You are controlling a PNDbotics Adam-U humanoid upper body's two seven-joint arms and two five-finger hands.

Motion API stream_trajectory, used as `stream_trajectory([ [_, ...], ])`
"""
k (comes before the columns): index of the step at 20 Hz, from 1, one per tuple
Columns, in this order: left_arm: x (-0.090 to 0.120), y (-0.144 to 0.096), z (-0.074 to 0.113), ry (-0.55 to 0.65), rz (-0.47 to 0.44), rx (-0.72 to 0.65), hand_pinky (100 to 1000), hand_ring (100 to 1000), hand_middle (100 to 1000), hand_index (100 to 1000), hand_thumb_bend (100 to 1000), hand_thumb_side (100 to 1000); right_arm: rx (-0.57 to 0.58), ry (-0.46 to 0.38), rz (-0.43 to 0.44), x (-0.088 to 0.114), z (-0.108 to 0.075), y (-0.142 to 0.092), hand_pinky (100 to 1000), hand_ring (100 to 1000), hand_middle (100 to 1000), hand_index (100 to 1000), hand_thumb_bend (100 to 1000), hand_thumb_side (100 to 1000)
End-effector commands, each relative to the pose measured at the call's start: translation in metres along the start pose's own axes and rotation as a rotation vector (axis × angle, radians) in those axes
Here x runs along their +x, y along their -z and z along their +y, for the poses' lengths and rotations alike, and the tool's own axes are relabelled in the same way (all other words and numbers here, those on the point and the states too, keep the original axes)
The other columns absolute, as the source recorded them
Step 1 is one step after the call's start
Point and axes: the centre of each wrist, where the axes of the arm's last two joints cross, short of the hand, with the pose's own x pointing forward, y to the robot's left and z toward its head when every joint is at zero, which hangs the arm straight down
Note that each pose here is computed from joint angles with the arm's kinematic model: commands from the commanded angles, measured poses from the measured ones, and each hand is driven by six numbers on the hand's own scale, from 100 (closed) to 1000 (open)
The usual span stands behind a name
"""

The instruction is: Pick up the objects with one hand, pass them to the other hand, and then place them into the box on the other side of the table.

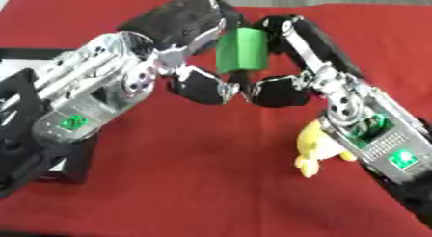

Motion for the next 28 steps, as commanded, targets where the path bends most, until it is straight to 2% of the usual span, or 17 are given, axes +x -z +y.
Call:
stream_trajectory([
  [1, -0.0022, -0.0001, 0.0033, 0.016, 0.021, 0.023, 1000, 943, 650, 812, 153, 208, -0.031, -0.006, -0.040, 0.0075, -0.0087, -0.0013, 740, 647, 568, 520, 100, 100],
  [3, -0.0014, -0.0008, 0.0040, 0.012, 0.024, 0.036, 1000, 928, 629, 796, 112, 209, -0.030, -0.006, -0.039, 0.0074, -0.0086, -0.0014, 739, 647, 568, 520, 100, 100],
  [6, -0.0001, -0.0019, 0.0049, 0.000, 0.028, 0.056, 998, 896, 592, 770, 100, 216, -0.028, -0.007, -0.038, 0.0072, -0.0080, -0.0015, 740, 647, 569, 520, 100, 100],
  [9, 0.0007, -0.0028, 0.0054, -0.017, 0.035, 0.068, 957, 853, 565, 740, 100, 232, -0.027, -0.009, -0.037, 0.0071, -0.0077, -0.0016, 740, 647, 569, 520, 100, 100],
  [18, 0.0034, -0.0051, 0.0072, -0.089, 0.047, 0.084, 869, 753, 468, 564, 100, 244, -0.030, -0.019, -0.027, 0.0064, -0.0071, -0.0019, 739, 651, 580, 533, 100, 100],
  [24, 0.0040, -0.0048, 0.0071, -0.104, 0.047, 0.079, 831, 685, 411, 480, 100, 245, -0.031, -0.033, -0.008, 0.0056, -0.0067, -0.0023, 758, 708, 674, 634, 100, 100],
  [28, 0.0030, -0.0033, 0.0062, -0.100, 0.051, 0.079, 815, 613, 383, 441, 100, 246, -0.023, -0.049, -0.011, 0.0053, -0.0065, -0.0024, 772, 742, 742, 710, 192, 100],
])
